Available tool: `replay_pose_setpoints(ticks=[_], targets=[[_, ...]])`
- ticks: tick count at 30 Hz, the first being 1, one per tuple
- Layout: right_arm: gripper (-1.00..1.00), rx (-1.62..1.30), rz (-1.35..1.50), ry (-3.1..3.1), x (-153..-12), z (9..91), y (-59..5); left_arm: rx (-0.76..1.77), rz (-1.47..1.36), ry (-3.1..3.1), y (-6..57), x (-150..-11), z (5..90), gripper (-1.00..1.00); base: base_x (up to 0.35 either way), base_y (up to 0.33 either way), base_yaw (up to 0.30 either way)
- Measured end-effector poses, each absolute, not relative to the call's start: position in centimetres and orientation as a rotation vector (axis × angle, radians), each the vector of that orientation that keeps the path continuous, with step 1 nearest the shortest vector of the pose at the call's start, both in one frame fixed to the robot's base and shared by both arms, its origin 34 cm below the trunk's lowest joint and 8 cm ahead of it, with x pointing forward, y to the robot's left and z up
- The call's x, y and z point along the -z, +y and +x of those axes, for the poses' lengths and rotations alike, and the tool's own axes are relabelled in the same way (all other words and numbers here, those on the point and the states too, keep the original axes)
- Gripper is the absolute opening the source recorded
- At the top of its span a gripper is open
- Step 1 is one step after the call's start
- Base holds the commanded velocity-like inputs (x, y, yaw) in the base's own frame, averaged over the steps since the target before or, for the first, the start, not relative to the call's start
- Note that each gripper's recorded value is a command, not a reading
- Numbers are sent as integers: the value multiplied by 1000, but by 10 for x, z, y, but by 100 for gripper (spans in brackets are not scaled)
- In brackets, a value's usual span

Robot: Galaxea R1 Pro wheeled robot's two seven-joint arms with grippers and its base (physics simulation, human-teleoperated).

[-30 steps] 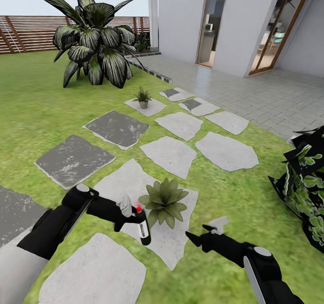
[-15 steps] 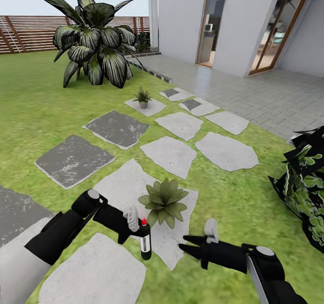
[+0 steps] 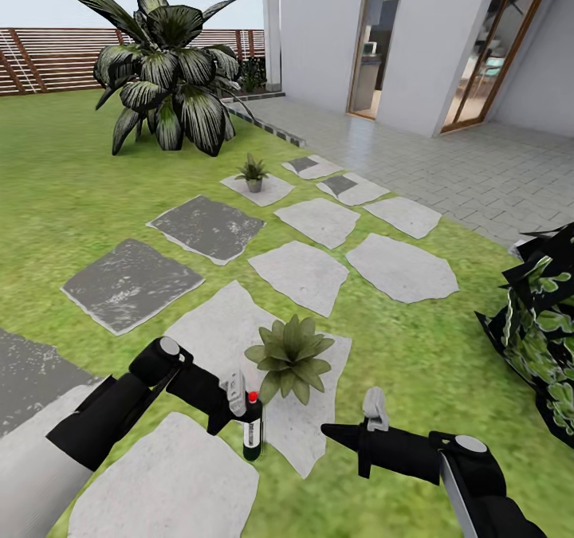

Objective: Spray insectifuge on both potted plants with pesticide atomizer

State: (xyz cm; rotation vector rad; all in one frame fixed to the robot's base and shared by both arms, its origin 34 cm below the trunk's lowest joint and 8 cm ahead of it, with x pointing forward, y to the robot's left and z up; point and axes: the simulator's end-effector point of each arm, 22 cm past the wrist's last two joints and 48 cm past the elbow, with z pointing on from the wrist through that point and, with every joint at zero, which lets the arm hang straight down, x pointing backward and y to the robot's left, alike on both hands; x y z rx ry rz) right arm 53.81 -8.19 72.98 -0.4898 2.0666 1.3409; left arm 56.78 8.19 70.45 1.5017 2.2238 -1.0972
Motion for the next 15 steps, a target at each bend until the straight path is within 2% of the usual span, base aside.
replay_pose_setpoints(ticks=[15], targets=[[-100,-1392,-434,2129,-726,534,-80,986,1622,2200,78,-706,581,-100,0,0,0]])
